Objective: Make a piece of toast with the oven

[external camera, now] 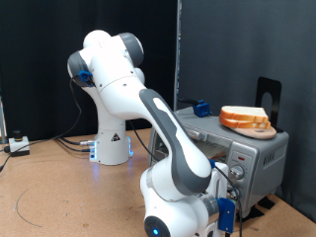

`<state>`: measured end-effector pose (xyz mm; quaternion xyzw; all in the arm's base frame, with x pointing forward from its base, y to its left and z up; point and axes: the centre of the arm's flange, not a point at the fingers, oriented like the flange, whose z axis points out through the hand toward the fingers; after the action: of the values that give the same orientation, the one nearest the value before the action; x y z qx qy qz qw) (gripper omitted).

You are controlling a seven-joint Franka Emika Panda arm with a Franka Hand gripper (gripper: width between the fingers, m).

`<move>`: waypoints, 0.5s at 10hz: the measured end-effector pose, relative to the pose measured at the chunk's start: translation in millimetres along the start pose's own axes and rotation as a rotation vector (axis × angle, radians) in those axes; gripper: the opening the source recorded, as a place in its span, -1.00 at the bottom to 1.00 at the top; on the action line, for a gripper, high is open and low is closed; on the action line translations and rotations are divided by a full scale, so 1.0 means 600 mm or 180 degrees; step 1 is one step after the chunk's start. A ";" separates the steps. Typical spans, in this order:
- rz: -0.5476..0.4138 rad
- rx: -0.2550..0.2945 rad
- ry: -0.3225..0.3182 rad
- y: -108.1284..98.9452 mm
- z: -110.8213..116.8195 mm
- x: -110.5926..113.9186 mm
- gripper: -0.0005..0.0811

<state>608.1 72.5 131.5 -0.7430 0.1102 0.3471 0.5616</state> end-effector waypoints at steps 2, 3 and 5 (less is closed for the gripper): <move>0.0016 0.0003 -0.0004 0.000 0.001 0.000 -0.76; 0.0016 0.0003 -0.0005 0.000 0.001 0.000 -0.76; -0.0335 -0.0013 0.0058 0.001 0.001 -0.001 -0.76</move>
<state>607.0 72.8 131.7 -0.7520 0.0753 0.3106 0.5765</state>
